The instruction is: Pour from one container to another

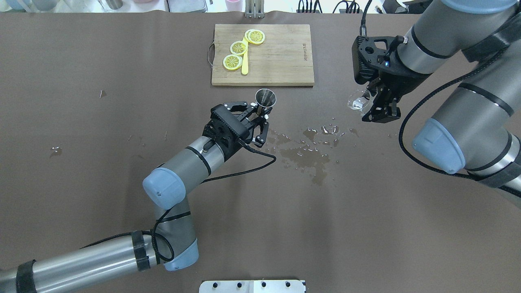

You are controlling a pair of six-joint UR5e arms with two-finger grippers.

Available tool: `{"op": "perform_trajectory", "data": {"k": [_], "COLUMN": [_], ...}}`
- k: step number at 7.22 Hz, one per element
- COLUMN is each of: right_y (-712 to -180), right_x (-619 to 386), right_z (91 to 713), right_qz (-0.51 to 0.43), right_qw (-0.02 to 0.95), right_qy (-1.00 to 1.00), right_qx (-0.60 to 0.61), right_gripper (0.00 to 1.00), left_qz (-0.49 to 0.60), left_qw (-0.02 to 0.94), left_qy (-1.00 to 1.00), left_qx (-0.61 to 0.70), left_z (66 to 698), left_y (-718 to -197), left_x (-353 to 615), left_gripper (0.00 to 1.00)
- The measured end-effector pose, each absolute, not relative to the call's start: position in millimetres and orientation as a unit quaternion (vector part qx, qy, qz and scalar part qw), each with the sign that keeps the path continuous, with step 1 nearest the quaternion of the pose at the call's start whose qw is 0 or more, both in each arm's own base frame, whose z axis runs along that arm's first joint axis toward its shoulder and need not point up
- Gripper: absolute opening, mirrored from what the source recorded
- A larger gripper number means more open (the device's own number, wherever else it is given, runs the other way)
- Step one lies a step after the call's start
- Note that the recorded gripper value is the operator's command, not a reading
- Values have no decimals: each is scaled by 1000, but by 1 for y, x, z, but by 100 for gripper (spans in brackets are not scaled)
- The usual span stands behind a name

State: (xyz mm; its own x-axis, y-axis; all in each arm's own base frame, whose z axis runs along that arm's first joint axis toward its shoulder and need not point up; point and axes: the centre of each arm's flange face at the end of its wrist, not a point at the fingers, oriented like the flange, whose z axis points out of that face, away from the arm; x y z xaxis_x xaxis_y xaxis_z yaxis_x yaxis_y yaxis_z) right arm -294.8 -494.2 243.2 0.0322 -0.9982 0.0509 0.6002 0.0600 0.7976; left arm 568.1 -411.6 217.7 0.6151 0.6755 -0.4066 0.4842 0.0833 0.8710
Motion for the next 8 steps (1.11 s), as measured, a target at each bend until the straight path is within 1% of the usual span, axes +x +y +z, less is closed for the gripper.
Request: {"op": "perform_trajectory", "data": {"k": [2, 4, 6, 8], "right_y": [-503, -510, -515, -519], "right_x": [-289, -287, -291, -296], "right_z": [267, 292, 319, 349], "right_qz": [-611, -600, -562, -528], "right_qw": [629, 615, 618, 614], "right_qy": [-339, -348, -371, -401], "right_qx": [340, 375, 406, 428], "right_gripper": [0, 0, 0, 0], "left_qz": [75, 91, 106, 98], "left_qw": [579, 572, 592, 622], "left_qy": [420, 396, 370, 335], "left_qx": [695, 713, 708, 701], "left_z": [250, 279, 330, 376], "left_y": [-417, -417, -414, -418], "left_x": [524, 488, 456, 422], "left_gripper": [0, 0, 0, 0]}}
